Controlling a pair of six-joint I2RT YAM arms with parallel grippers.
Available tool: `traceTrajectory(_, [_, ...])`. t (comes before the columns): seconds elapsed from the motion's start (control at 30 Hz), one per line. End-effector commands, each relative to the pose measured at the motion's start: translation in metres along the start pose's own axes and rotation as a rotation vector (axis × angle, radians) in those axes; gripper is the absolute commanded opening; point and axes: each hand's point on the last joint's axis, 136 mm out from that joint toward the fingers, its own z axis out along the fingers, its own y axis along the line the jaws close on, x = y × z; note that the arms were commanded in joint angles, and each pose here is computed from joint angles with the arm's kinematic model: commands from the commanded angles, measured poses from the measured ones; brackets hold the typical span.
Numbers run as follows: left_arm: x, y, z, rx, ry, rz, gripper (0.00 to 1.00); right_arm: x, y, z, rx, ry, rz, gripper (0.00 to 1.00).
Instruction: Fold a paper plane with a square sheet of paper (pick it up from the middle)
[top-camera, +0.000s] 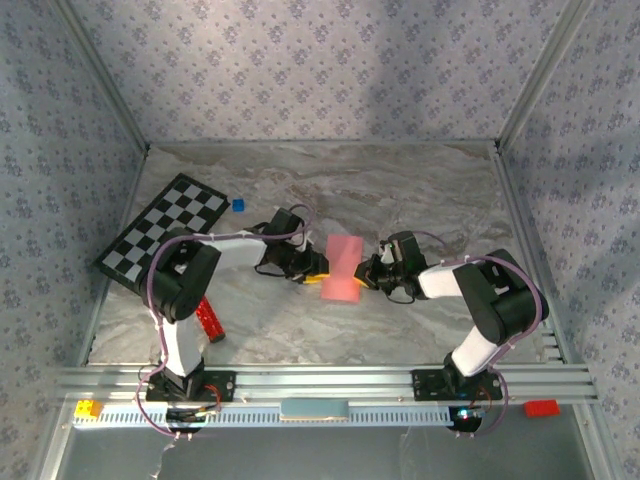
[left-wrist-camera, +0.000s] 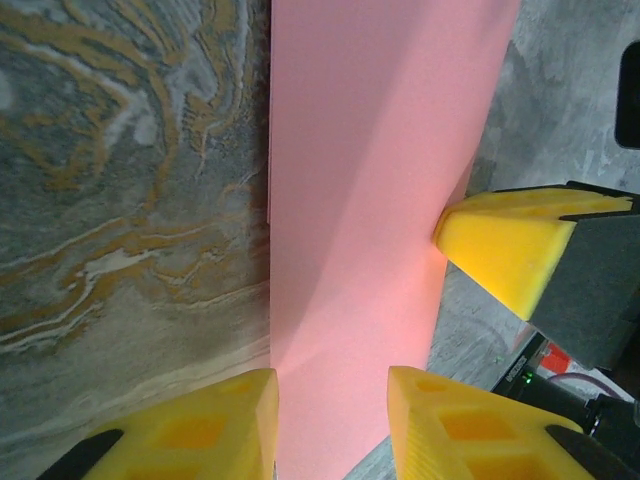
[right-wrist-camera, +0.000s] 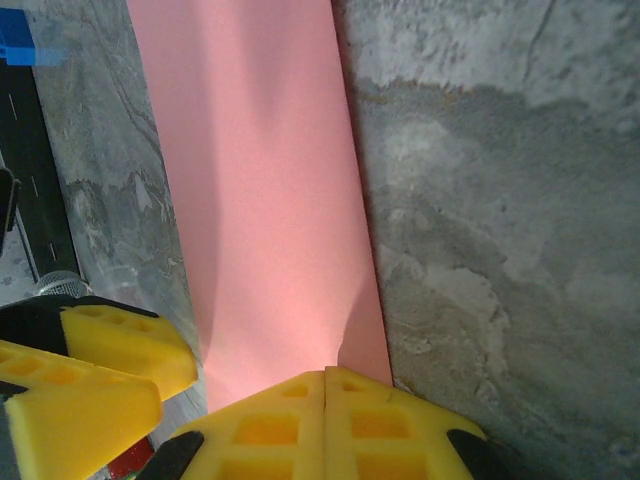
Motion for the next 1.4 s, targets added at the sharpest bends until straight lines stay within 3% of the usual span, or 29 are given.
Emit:
traceTrajectory(0.0, [0.000,-0.003,0.003,0.006,0.021,-0.009,0.35,0.007,-0.029,0.006,0.104,-0.002,0.038,0.06])
traceTrajectory(0.27, [0.000,0.003,0.004,-0.015,0.018,-0.012,0.36,0.008,-0.030,0.006,0.109,0.003,0.034,0.06])
traceTrajectory(1.1, [-0.007,0.005,0.009,0.020,-0.022,-0.069,0.25,0.008,-0.027,0.005,0.104,0.000,0.027,0.06])
traceTrajectory(1.37, [-0.009,0.004,0.005,0.024,-0.039,-0.082,0.09,0.007,-0.013,0.005,0.051,0.003,-0.011,0.09])
